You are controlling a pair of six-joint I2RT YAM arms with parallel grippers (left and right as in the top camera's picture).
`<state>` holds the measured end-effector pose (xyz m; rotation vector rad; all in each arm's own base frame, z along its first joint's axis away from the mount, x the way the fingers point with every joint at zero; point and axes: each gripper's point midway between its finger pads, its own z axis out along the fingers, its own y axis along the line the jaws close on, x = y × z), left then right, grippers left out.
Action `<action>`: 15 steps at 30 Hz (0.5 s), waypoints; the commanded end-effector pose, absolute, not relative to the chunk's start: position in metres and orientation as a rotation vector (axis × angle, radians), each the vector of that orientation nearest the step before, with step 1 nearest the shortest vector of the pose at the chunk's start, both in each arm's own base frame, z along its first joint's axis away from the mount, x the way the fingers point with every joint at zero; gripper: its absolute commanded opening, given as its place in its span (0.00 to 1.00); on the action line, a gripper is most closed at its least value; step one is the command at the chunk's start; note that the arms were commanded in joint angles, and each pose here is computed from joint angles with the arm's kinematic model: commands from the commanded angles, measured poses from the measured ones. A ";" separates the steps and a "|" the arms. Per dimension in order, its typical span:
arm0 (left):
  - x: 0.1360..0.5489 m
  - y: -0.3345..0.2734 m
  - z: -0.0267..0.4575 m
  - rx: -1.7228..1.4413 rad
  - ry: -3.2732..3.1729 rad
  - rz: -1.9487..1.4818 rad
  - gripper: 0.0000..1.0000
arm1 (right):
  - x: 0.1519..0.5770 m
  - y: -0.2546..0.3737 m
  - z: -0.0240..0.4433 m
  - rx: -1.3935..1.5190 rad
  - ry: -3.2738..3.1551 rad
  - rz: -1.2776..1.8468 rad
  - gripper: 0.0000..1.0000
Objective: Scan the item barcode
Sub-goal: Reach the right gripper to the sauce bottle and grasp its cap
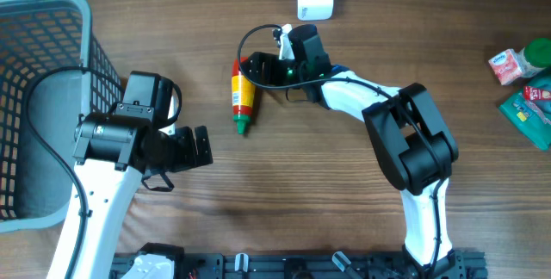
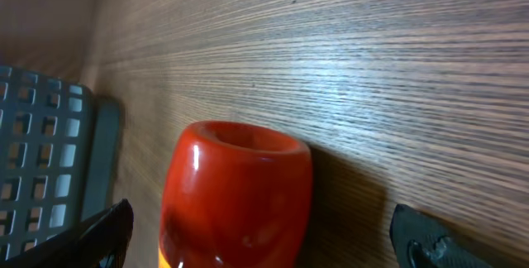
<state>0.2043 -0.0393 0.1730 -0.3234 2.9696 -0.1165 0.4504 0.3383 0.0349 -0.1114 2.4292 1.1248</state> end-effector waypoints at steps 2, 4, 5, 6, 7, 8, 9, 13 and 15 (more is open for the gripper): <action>0.203 -0.038 0.173 -0.336 2.967 -0.105 1.00 | 0.454 0.345 0.019 -0.084 2.435 1.063 1.00; 0.203 -0.038 0.173 -0.336 2.967 -0.105 1.00 | 0.452 0.347 0.010 -0.086 2.447 1.067 1.00; 0.203 -0.038 0.173 -0.336 2.967 -0.105 1.00 | 0.451 0.348 0.007 -0.091 2.450 1.070 1.00; 0.203 -0.038 0.173 -0.336 2.967 -0.105 1.00 | 0.450 0.351 0.003 -0.096 2.455 1.068 0.99; 0.203 -0.038 0.173 -0.336 2.967 -0.105 1.00 | 0.450 0.354 0.002 -0.102 2.453 1.071 1.00; 0.203 -0.038 0.173 -0.336 2.967 -0.105 1.00 | 0.450 0.355 -0.002 -0.103 2.458 1.067 1.00; 0.203 -0.038 0.173 -0.336 2.967 -0.105 1.00 | 0.451 0.357 -0.002 -0.109 2.454 1.067 0.99; 0.203 -0.038 0.173 -0.336 2.967 -0.105 1.00 | 0.452 0.362 -0.020 -0.115 2.485 1.065 0.79; 0.203 -0.038 0.173 -0.336 2.967 -0.105 1.00 | 0.445 0.363 -0.027 -0.155 2.508 1.051 0.71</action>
